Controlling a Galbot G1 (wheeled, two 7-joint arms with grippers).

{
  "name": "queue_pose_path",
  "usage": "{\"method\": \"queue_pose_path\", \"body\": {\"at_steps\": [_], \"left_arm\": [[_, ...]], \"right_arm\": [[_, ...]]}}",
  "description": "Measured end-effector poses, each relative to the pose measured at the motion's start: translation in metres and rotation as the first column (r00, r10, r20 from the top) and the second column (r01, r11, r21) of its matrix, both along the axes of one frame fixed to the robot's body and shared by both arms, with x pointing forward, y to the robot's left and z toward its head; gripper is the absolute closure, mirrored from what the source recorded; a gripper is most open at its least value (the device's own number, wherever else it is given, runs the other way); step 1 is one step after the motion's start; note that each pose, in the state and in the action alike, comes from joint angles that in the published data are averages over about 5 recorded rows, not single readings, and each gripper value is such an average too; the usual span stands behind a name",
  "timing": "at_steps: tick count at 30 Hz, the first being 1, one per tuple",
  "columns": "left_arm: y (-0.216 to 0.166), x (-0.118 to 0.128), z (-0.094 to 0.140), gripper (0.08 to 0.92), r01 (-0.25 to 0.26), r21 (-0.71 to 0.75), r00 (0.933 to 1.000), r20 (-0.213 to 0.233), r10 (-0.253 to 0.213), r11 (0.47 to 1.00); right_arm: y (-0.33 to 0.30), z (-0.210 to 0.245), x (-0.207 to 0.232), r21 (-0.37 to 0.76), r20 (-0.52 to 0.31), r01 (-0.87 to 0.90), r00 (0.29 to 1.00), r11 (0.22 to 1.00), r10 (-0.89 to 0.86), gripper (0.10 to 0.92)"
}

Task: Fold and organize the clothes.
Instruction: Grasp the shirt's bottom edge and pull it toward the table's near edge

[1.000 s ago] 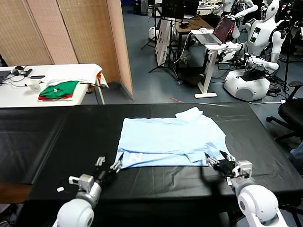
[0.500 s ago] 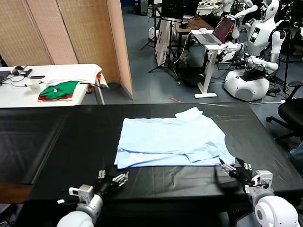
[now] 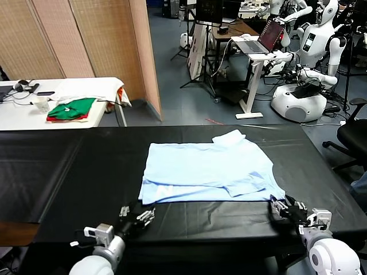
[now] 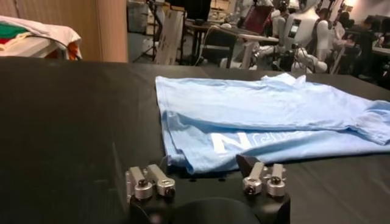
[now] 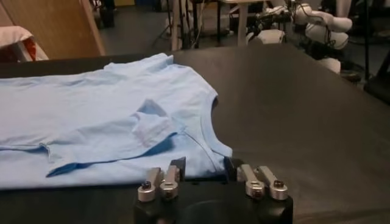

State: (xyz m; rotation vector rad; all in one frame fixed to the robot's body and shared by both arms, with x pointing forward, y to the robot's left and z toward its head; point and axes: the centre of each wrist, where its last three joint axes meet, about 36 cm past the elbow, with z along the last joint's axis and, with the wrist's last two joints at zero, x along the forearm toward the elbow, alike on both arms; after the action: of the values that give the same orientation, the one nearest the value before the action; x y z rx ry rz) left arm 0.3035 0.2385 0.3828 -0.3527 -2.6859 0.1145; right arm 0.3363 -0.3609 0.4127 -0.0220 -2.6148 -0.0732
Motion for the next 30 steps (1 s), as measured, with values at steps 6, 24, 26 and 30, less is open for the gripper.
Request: {"method": "queue_pose_path", "body": {"at_steps": [6,24,26,30], "left_arm": [[0.000,-0.001,-0.002,0.839,0.002,0.008,1.0000,-0.005,-0.002,1.000],[0.027,-0.038,0.020,0.855,-0.041,0.297,0.9984,0.050,0.027,0.954],[0.029,-0.046,0.021,0.855,-0.046,0.312,0.9985,0.042,0.034,0.949],[0.030,-0.064,0.023,0.855,-0.056,0.334,0.9985,0.019,0.052,0.941]], "right_arm": [[0.005,0.002,-0.001,0.007,0.003,-0.014,1.000,1.000,0.014,0.879],[0.036,0.026,-0.026,-0.032,-0.124,-0.117,0.986,0.993,0.112,0.882],[0.036,0.027,-0.028,-0.039,-0.132,-0.129,0.984,0.991,0.123,0.882],[0.037,0.029,-0.032,-0.049,-0.144,-0.149,0.980,0.988,0.141,0.882]]}}
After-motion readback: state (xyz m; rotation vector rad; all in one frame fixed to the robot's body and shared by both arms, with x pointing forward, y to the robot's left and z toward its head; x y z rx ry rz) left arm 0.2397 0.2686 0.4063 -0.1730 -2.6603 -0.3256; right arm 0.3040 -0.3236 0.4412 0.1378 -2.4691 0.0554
